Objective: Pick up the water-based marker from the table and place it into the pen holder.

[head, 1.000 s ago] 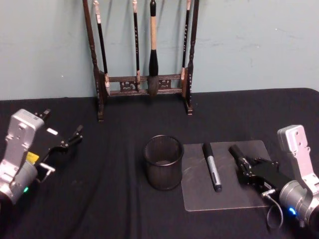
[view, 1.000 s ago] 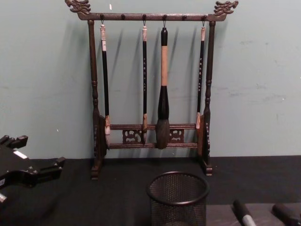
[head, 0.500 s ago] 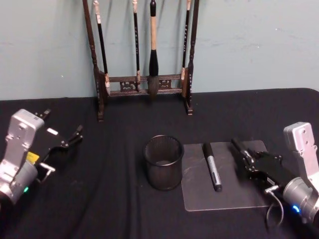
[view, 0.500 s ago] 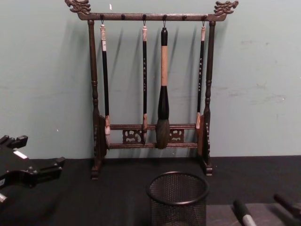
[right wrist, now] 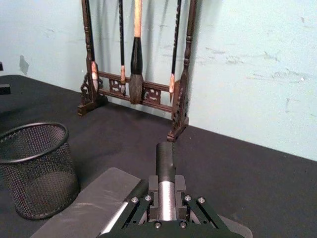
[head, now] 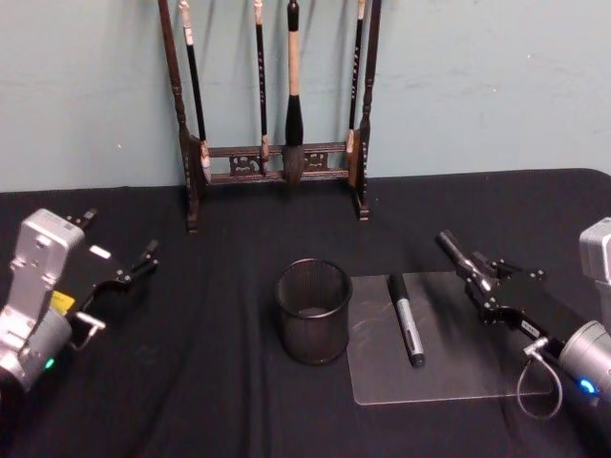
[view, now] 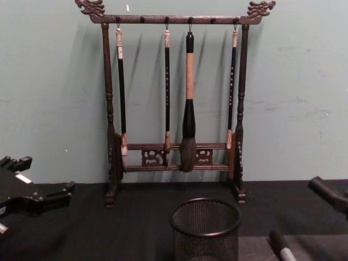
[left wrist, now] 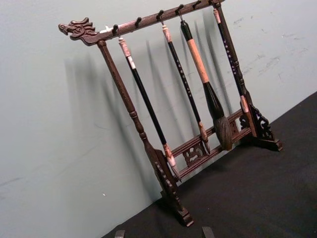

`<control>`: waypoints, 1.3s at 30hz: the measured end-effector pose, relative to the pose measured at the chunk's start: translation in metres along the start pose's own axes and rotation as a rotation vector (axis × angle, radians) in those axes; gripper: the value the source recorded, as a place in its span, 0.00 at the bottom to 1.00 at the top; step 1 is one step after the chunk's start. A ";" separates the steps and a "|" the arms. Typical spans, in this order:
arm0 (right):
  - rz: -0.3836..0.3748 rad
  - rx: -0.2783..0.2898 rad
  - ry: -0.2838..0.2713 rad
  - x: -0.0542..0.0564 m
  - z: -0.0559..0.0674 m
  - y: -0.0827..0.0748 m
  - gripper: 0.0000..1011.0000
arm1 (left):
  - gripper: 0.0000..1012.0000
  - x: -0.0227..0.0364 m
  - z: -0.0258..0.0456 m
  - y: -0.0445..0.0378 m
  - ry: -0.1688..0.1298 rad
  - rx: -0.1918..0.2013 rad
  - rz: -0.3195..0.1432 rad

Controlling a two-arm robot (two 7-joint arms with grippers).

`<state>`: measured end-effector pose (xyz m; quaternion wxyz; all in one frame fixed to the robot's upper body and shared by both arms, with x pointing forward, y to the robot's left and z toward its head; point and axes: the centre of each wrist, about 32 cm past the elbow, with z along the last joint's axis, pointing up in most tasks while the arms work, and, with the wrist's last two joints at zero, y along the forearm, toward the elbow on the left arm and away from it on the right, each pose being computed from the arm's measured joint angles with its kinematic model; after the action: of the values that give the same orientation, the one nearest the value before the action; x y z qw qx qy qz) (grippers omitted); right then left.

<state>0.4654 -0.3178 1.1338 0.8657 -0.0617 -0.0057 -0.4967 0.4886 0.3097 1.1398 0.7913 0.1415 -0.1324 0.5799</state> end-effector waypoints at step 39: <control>0.366 0.302 0.015 -0.039 0.021 0.123 0.19 | 1.00 0.0000 0.0000 0.0000 0.000 0.000 0.000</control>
<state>0.5529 -0.2206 1.1396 0.9407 0.0723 -0.0625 -0.3255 0.4886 0.3096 1.1398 0.7913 0.1415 -0.1325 0.5799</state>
